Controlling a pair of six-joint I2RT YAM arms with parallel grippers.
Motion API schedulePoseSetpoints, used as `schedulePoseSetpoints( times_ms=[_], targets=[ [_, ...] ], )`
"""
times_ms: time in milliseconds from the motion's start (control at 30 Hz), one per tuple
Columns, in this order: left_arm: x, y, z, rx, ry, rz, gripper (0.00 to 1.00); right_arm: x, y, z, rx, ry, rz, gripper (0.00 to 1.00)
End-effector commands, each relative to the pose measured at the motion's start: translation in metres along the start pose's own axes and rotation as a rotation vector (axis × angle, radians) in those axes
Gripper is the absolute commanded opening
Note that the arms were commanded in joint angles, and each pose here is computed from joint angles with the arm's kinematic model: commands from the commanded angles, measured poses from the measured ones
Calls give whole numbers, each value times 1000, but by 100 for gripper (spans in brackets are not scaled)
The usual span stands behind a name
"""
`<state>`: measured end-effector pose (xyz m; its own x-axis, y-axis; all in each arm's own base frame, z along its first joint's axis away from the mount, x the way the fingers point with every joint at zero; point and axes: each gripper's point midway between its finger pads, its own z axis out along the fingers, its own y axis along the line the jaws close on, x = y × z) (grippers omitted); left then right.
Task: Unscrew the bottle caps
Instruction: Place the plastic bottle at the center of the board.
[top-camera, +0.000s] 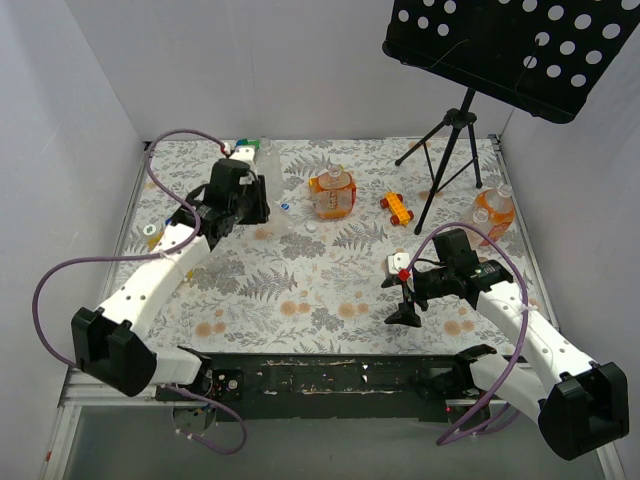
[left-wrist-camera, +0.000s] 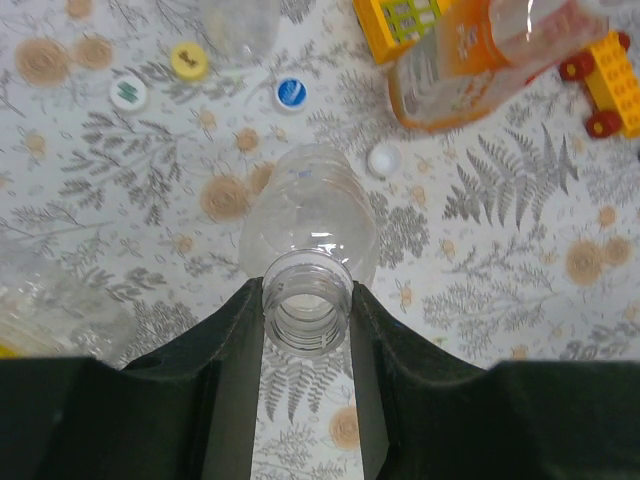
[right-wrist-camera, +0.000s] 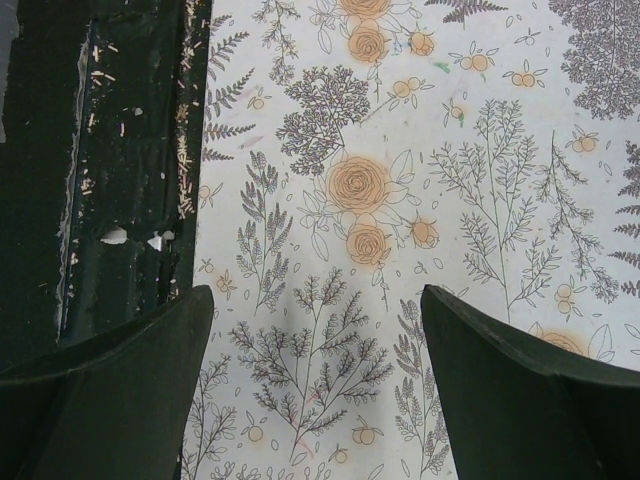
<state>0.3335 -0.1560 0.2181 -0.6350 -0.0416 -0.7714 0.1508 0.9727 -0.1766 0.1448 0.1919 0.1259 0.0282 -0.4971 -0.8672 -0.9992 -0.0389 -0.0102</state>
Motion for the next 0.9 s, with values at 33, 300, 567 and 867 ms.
schedulePoseSetpoints(
  times_ms=[33, 300, 567, 867],
  targets=[
    [-58, 18, 0, 0, -60, 2, 0, -4, -1, -1, 10, -19, -23, 92],
    [-65, 48, 31, -91, 89, 1, 0, -5, 0, -1, 8, -25, -28, 92],
    [-80, 55, 41, -142, 130, 37, 0, -5, 2, 0, 0, -27, -25, 92],
    [-68, 60, 63, -170, 202, 46, 2, -4, 2, 0, -1, -27, -24, 93]
  ],
)
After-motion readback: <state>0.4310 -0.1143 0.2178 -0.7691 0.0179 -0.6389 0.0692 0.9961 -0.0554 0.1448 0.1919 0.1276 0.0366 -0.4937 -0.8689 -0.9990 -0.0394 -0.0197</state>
